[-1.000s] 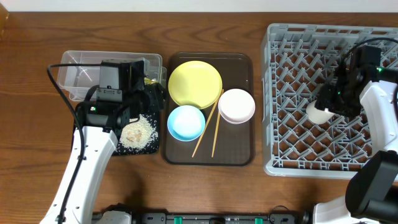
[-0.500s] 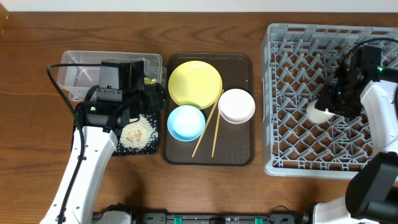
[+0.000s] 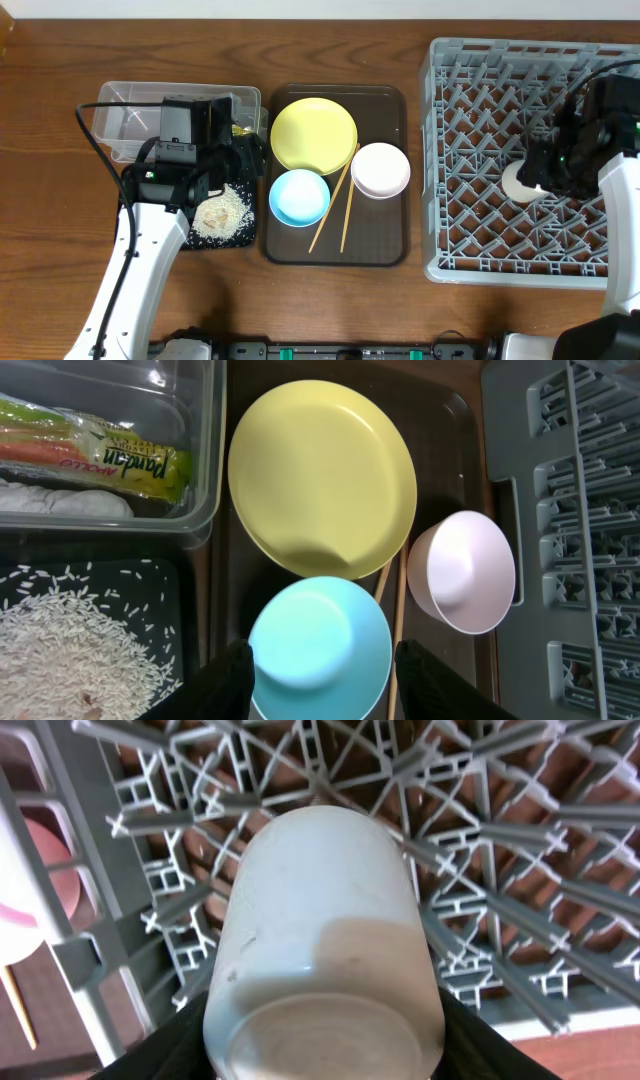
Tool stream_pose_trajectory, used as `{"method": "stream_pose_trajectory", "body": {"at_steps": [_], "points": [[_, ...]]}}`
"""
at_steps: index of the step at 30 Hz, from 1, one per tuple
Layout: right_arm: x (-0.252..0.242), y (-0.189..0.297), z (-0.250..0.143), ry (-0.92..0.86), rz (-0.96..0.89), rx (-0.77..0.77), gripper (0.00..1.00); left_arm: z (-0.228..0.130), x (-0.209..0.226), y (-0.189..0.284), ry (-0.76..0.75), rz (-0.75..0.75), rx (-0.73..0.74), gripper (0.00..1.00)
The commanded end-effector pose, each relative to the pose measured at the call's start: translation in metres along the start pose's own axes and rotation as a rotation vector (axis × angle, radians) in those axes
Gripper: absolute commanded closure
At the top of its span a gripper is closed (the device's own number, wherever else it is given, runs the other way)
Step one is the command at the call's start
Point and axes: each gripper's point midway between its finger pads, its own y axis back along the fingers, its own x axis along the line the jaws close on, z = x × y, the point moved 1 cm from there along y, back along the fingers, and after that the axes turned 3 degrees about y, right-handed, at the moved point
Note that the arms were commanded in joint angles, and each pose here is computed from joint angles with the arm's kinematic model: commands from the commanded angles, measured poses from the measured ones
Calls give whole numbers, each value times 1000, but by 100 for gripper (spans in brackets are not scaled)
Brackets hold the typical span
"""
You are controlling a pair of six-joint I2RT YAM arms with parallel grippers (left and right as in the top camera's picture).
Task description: Sort waste into correct bins and load items into the dishwasher rack
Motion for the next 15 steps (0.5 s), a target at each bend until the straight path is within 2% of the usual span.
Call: {"method": "stream_pose_trajectory", "body": {"at_steps": [1, 15], "points": [[-1, 5, 2, -6, 2, -9, 78, 1, 3, 2, -9, 11, -8, 51], [-9, -27, 5, -10, -40, 87, 78, 0, 3, 2, -8, 13, -4, 51]]}}
